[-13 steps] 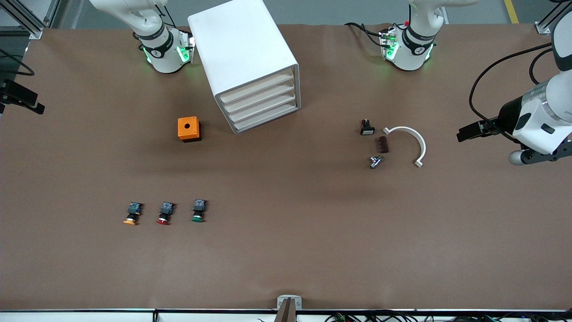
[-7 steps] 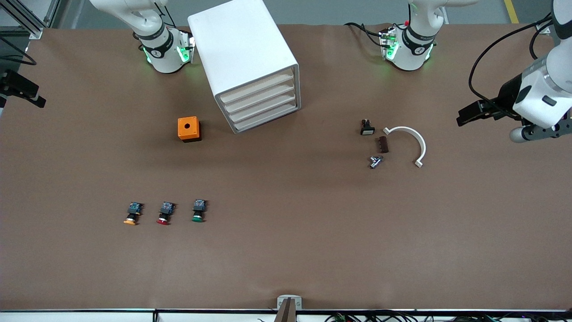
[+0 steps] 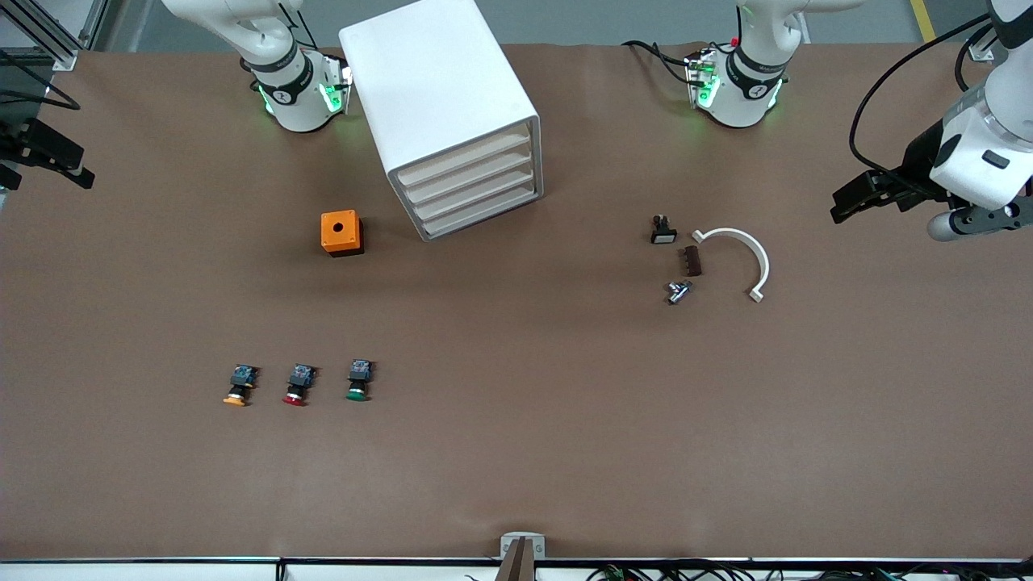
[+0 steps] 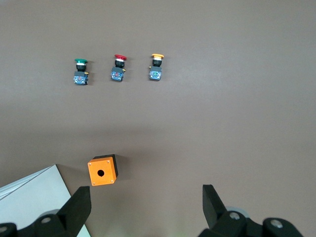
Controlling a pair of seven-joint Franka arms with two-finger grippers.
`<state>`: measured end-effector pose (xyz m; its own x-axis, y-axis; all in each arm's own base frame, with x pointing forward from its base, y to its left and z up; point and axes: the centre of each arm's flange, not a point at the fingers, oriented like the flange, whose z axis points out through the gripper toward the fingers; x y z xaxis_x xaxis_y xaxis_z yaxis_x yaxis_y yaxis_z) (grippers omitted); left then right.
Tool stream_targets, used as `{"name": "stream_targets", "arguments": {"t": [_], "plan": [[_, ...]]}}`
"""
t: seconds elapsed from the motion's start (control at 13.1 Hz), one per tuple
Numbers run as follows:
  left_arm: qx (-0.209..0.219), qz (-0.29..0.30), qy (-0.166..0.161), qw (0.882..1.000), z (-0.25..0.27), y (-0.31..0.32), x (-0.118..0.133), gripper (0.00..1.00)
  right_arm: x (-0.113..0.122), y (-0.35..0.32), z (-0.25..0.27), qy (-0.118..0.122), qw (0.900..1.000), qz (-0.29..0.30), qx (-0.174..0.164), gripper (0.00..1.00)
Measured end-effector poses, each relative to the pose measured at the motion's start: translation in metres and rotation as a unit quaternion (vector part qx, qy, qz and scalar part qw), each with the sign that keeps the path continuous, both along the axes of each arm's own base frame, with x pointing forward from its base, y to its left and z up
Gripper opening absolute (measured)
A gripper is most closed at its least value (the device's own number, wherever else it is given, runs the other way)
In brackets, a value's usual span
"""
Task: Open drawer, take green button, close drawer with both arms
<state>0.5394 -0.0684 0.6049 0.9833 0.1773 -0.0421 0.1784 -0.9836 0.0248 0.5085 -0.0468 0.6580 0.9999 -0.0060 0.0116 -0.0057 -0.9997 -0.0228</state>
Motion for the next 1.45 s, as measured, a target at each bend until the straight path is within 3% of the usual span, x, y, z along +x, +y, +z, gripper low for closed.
{"name": "stream_targets", "arguments": {"t": [0.46,1.45], "plan": [[0.0,0.004,-0.021,1.0,0.018,0.004,-0.002,1.0,-0.004,-0.002,-0.005,0.019,1.0,-0.002,-0.009,1.0],[-0.001,-0.03,-0.03,0.999,0.023,0.024,0.001,1.0,-0.006,-0.003,-0.004,0.019,1.0,-0.003,-0.008,1.0]]}}
